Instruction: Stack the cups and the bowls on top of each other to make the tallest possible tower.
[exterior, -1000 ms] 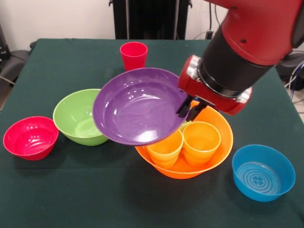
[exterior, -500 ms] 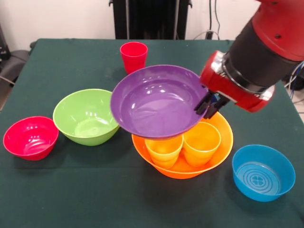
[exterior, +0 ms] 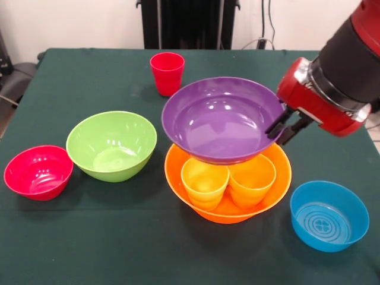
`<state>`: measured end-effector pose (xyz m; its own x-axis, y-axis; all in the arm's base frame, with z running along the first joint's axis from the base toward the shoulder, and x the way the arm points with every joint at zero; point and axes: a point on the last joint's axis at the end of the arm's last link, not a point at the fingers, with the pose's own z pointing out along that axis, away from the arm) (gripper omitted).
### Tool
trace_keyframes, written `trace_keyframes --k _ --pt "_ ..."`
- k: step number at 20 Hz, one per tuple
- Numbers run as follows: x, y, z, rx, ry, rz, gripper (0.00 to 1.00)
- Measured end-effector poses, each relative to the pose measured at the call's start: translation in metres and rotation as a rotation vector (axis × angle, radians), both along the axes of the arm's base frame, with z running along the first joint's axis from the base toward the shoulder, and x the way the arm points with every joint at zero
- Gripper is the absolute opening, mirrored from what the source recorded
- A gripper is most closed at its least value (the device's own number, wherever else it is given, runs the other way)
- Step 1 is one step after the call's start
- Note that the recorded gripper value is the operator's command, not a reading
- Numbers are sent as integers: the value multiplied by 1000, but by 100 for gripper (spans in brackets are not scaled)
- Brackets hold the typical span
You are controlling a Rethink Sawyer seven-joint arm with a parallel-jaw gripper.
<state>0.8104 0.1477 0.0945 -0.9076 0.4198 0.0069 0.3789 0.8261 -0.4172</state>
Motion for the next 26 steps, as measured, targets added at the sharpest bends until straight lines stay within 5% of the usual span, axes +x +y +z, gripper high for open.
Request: trace_keyframes --k 16,26 --pt "2 32 -12 -28 -127 1 0" --pt "-3 24 -27 -75 -121 -3 0"
